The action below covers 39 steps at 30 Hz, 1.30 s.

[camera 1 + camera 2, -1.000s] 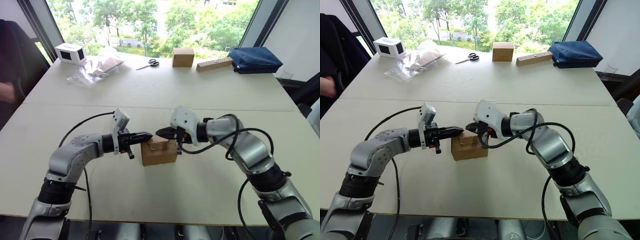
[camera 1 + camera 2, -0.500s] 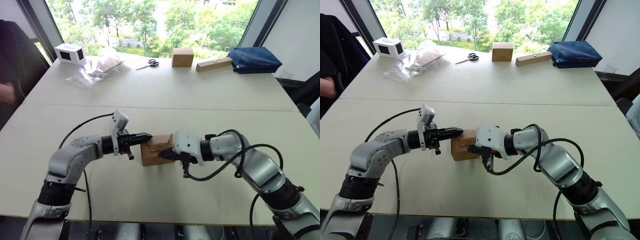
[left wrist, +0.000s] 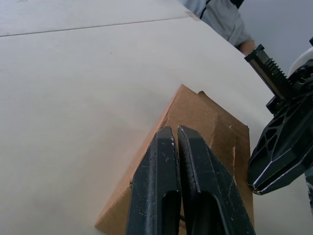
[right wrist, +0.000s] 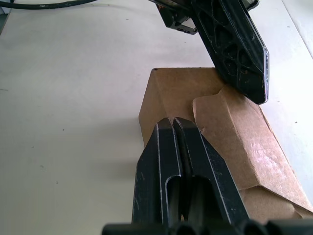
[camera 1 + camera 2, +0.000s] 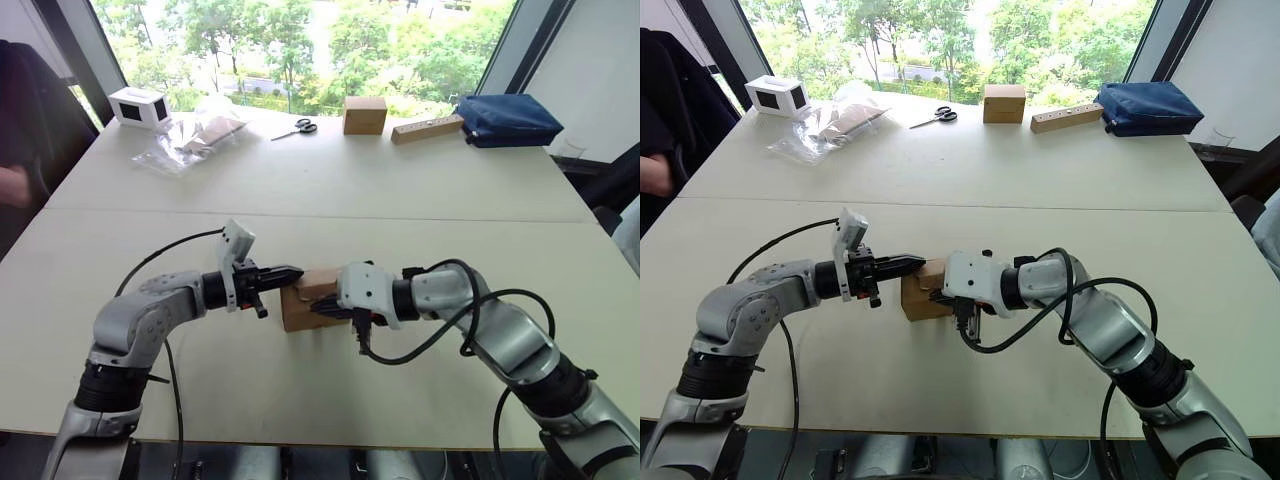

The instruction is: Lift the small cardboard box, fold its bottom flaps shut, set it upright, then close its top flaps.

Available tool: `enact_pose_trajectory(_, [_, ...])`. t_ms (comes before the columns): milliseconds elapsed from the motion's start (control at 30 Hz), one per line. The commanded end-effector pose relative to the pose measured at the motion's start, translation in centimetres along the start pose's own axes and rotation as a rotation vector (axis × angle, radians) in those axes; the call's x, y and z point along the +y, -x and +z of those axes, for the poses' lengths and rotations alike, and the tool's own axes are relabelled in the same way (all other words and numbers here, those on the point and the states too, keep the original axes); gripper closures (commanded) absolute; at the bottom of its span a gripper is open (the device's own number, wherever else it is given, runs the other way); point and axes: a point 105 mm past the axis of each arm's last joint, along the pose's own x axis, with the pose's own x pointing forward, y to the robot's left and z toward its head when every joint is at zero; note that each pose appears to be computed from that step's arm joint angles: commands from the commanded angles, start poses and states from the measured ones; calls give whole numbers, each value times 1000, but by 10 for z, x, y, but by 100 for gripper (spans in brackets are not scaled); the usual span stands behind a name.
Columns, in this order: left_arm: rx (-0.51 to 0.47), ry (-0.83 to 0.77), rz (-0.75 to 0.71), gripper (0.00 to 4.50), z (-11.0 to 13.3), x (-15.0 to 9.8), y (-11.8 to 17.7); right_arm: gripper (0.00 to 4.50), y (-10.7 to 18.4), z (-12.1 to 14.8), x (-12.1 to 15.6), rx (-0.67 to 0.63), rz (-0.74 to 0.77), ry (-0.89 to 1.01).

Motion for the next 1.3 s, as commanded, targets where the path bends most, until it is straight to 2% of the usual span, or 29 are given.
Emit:
enact_pose_trajectory(33, [-46, -23, -21, 437, 15, -7, -1, 450, 6, 8, -11, -22, -51, 18])
enact_pose_trajectory(467, [-49, -13, -10, 437, 15, -7, -1, 450, 5, 5, -17, -5, -74, 27])
enact_pose_trajectory(800, [-67, -31, 13, 437, 24, 0, 1, 450, 16, 16, 3, -45, 29, -25])
enact_pose_trajectory(1100, [-64, -31, 29, 437, 21, 3, 2, 450, 22, 27, -16, -81, -32, -21])
enact_pose_trajectory(1300, [-45, -40, 32, 437, 15, 3, 0, 450, 10, 15, -34, -14, -90, 40])
